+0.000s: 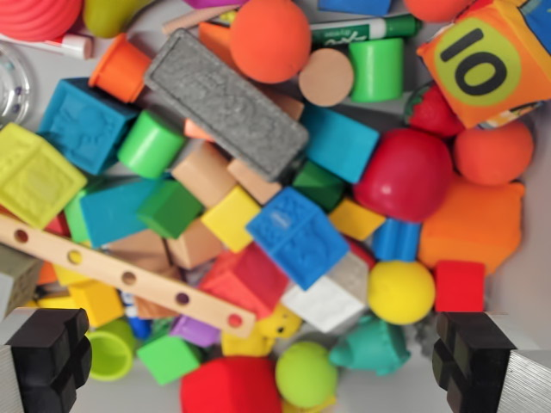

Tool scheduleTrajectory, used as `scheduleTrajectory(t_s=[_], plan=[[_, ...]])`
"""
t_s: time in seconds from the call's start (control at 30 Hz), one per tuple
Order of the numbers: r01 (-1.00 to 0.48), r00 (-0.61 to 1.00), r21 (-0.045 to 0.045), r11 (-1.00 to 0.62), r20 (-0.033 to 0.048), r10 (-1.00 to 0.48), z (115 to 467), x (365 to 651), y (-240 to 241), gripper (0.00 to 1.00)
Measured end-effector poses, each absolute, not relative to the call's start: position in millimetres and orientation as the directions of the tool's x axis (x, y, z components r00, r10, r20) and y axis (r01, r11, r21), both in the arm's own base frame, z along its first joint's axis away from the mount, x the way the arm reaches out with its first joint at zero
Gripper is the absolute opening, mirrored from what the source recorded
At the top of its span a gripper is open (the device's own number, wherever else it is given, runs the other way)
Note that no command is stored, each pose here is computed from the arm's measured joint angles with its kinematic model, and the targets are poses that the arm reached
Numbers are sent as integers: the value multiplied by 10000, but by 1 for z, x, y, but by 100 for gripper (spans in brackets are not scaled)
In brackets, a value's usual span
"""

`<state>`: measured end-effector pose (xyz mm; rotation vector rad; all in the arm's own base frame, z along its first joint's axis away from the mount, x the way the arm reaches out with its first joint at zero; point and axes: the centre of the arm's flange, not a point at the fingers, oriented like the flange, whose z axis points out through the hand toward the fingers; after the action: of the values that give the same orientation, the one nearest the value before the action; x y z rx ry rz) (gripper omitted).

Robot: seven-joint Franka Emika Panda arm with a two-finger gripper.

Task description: Pick an object from the bin

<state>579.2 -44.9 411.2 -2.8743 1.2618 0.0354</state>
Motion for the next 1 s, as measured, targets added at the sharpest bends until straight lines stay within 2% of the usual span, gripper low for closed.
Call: scheduleTrajectory(t_s=[0.53, 1.0], plan=[[-6296, 7767, 45, -7769, -196, -6295, 394, 591, -67, 100], [-4718, 8815, 21, -8817, -170, -4718, 372, 607, -96, 100]])
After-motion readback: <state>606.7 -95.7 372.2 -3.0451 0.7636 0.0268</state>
